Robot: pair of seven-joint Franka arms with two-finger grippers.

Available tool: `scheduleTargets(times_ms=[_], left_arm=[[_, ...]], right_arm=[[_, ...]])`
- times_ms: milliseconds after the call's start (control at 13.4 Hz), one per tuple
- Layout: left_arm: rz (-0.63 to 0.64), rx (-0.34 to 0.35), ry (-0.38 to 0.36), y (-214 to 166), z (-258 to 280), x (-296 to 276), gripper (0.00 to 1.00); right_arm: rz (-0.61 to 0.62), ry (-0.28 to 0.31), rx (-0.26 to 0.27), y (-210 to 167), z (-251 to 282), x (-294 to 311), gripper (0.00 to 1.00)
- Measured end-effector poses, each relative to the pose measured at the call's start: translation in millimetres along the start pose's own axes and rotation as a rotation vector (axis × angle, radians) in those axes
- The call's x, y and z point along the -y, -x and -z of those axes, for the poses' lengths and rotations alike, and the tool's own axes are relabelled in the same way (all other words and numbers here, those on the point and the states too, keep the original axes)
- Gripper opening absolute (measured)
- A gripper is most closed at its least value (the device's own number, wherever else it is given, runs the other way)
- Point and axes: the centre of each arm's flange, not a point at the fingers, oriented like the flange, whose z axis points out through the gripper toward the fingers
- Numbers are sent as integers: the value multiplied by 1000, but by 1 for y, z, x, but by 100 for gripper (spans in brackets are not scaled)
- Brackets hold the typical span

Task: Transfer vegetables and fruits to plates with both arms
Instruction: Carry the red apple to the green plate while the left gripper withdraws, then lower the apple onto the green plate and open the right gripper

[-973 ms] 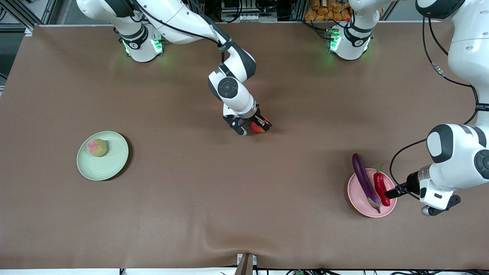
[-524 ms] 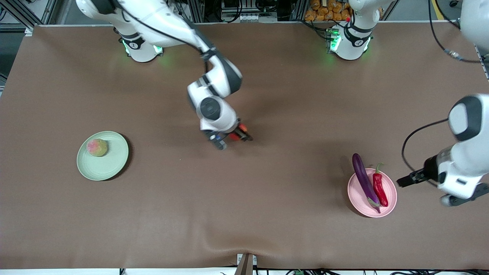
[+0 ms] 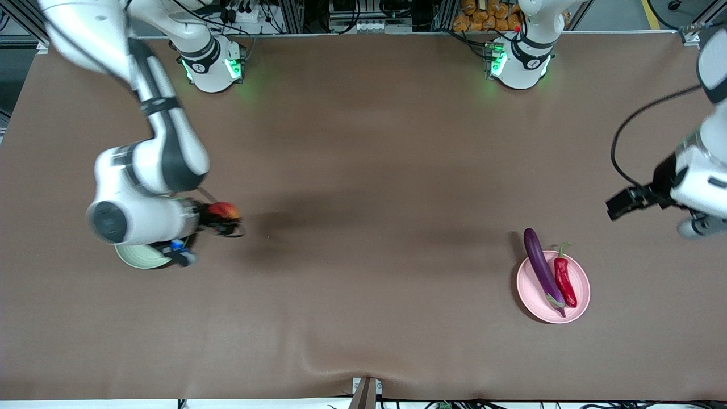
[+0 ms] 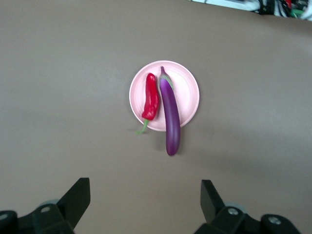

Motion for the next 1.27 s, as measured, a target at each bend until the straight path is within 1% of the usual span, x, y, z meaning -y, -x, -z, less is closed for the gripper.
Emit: scheduleTargets(times_ms=[150,299,449,599,749,824,973,1048,1273], left_arm=[[-17,5,-18,16,18,-9,100],[-21,-2,-17,23,28,-11,100],[-25,3,21,27,36,-12,100],[3,7,52,28,42,0,100],[22,10,69,26,47,18,100],[23,20,73,28,50,25,100],[19,35,69,35,53,33,100],[21,39,62,40,53,35,100],[-7,58,80,57,53,46,100]], right_arm=[[70,-23,-1,-40,-7,-63,84],[112,-53,-14,-74,-31,-116,84],[136,-64,-6,-93,-58,-142,84],[141,-66,6,-99,-78,-141,84],[165,-76,13,-94,-73,-126,100],[183,-79,28,-89,-59,-118,100],[236,-86,56,-72,-7,-96,100],[270,-90,54,-61,24,-82,100],[367,-90,-15,-17,111,-41,100]])
